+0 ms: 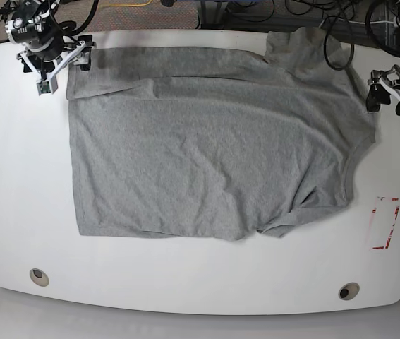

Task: Fold the T-shirt properly
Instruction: 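Release the shirt and raise both grippers to the shirt's collar-side corners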

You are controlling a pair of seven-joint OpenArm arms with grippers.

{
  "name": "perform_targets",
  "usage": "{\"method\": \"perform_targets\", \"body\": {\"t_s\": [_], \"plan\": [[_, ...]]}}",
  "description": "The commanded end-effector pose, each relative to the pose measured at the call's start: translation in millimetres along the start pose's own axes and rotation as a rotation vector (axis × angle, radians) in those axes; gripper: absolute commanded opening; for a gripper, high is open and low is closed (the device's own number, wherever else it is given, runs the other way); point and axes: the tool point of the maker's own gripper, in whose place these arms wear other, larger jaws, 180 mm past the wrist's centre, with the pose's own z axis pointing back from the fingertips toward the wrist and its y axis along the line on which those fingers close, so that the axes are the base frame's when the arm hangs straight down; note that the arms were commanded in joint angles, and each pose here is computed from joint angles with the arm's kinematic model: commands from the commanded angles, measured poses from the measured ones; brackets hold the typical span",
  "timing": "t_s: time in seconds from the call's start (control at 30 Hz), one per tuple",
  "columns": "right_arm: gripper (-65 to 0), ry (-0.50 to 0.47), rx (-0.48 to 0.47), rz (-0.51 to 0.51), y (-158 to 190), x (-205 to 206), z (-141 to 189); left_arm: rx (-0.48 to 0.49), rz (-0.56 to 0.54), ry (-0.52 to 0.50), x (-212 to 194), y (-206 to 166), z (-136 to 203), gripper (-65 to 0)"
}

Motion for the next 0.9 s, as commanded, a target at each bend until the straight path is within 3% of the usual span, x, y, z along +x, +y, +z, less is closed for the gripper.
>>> {"method": "perform_targets", "body": {"t_s": [0.0,0.4,0.7,0.87], "plan": [[-13.3,-0.008,0.011,-0.005,-1,-3,-1,-0.014,-0.009,-0.036,7,-1,8,-19.7],[-13.3,0.053,0.092,-0.111,7,-39,-30,-0.012,0.054,-0.005,-17,-3,9,-19.7],[-13.8,0.081,0.176,-0.059,39,-42,-37,-0.011,0.057,-0.003,-19,-3,9,-19.7],[-23.6,0.084,0.182,-0.060,41,-43,-38,-0.006,0.059,-0.004,-19,-2,10,-19.7]]}}
